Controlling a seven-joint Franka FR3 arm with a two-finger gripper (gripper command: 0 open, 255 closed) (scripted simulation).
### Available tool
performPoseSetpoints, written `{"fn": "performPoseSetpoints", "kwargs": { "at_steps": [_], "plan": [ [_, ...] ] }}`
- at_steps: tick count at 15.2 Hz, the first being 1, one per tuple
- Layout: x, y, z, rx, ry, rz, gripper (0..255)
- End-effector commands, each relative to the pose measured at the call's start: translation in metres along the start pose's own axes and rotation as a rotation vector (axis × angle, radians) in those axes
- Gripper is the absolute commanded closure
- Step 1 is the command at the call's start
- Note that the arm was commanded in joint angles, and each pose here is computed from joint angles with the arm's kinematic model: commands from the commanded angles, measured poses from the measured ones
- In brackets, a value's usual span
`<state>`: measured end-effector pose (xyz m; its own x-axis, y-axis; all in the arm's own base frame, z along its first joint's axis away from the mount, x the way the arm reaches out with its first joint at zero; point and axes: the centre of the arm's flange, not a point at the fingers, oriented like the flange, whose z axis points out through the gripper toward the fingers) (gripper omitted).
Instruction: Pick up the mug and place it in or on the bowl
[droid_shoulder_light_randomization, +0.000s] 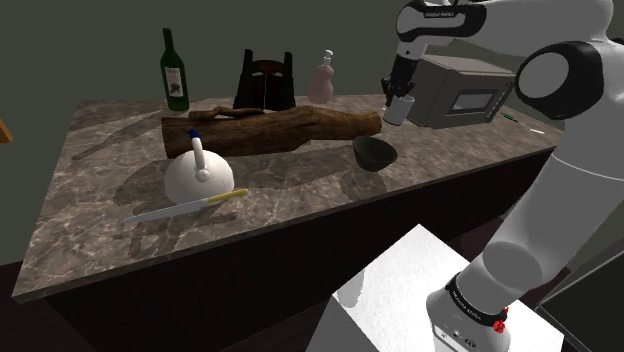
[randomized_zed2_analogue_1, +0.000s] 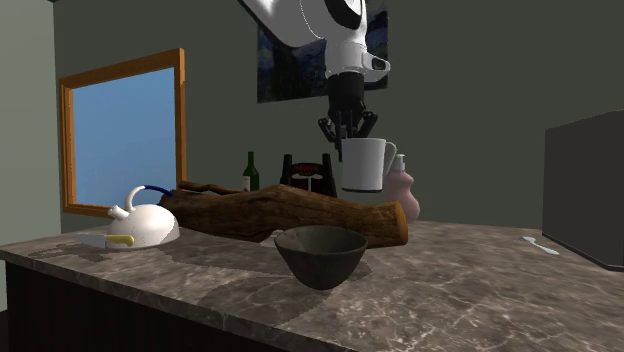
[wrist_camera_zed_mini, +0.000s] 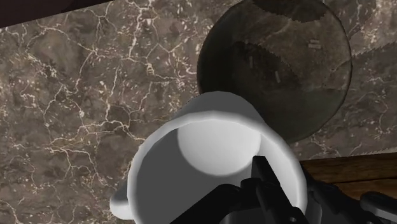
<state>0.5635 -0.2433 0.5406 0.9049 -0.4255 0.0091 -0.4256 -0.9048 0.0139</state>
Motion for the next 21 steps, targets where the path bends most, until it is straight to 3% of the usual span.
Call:
{"fn": "performPoseSetpoints", "kwargs": {
  "at_steps": [1, 3, 21],
  "plan": [
    [-0.018, -0.015, -0.003, 0.0, 0.0, 0.001, 255],
    [-0.039, -0.036, -0.009, 0.0, 0.0, 0.001, 255],
    [-0.04, -0.038, 0.087, 0.0, 0.0, 0.001, 255]
  ]
}}
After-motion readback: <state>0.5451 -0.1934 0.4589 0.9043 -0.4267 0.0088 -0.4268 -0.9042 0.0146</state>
